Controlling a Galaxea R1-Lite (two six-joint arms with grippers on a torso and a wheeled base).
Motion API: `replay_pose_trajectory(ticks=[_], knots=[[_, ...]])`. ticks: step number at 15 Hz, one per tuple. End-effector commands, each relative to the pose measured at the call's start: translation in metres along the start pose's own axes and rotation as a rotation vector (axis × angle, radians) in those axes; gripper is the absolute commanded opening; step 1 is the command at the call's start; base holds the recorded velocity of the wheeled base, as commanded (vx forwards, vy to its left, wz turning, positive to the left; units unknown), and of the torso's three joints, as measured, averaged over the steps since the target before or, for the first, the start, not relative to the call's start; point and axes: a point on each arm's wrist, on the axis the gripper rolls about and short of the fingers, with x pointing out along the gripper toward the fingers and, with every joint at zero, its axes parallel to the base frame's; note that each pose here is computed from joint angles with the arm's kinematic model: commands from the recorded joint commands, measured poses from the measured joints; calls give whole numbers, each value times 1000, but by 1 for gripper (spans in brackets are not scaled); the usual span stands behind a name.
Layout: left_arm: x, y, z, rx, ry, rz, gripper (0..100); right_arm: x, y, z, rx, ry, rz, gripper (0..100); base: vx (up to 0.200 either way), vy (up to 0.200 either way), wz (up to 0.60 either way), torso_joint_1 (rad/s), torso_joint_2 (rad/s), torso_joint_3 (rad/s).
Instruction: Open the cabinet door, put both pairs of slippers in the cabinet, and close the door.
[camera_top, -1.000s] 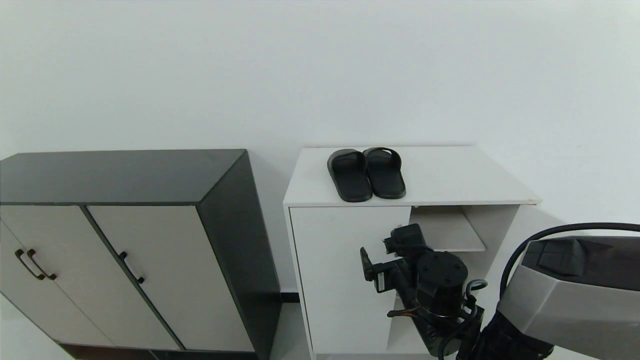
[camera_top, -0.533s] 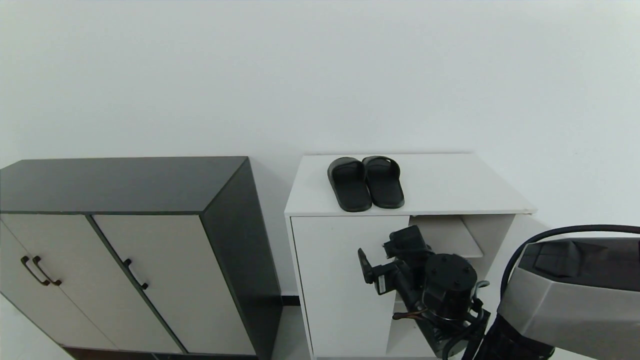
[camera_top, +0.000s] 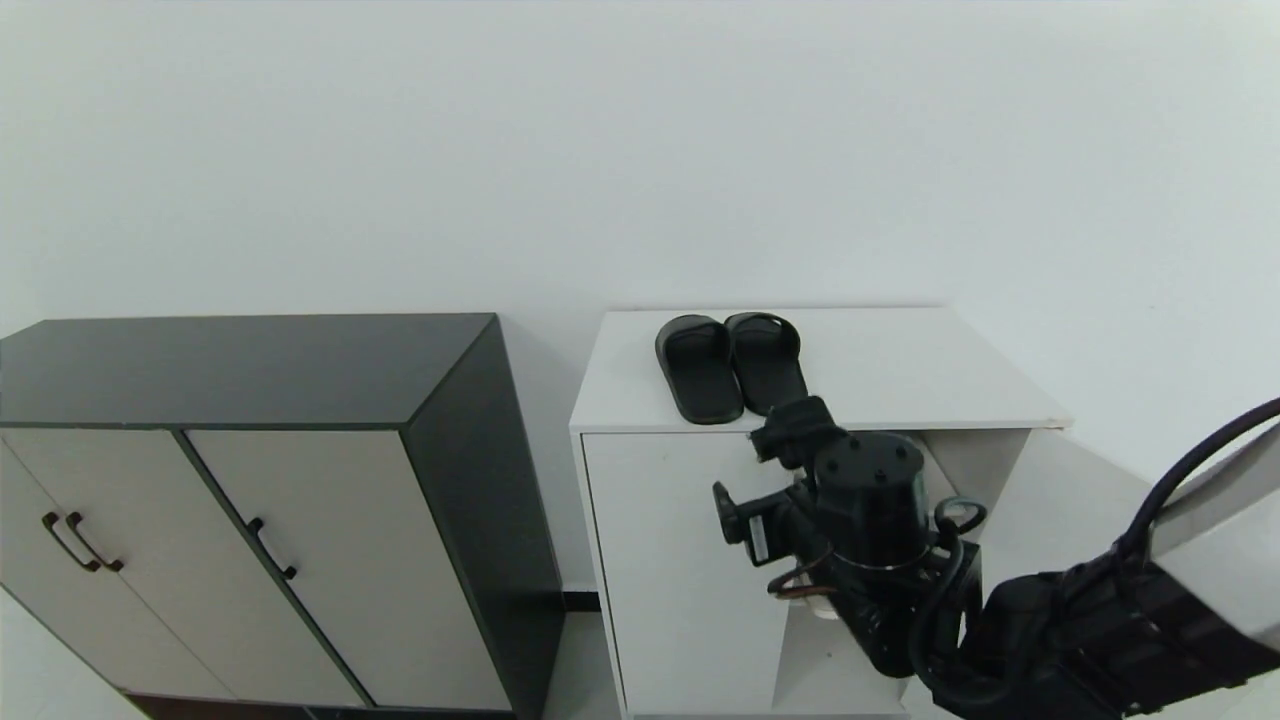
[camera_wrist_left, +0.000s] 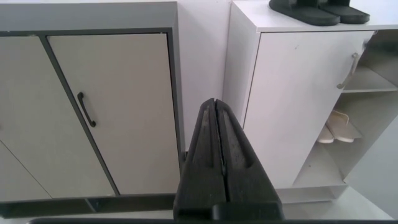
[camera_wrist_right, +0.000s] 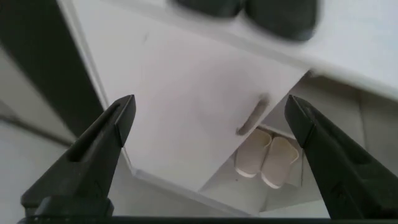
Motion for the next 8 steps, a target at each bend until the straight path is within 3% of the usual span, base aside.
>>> replay_pose_trajectory(ticks=[1,6,8], knots=[[0,0,0,0,2,0,0,1,4,48,143,-91,-90,100,0,0,0,0,0,0],[0,0,0,2,2,-2,0,8,7,45,147,-88,-102,100,0,0,0,0,0,0],[0,0,0,2,2,-3,0,8,7,45,147,-88,-104,100,200,0,0,2,5,2]])
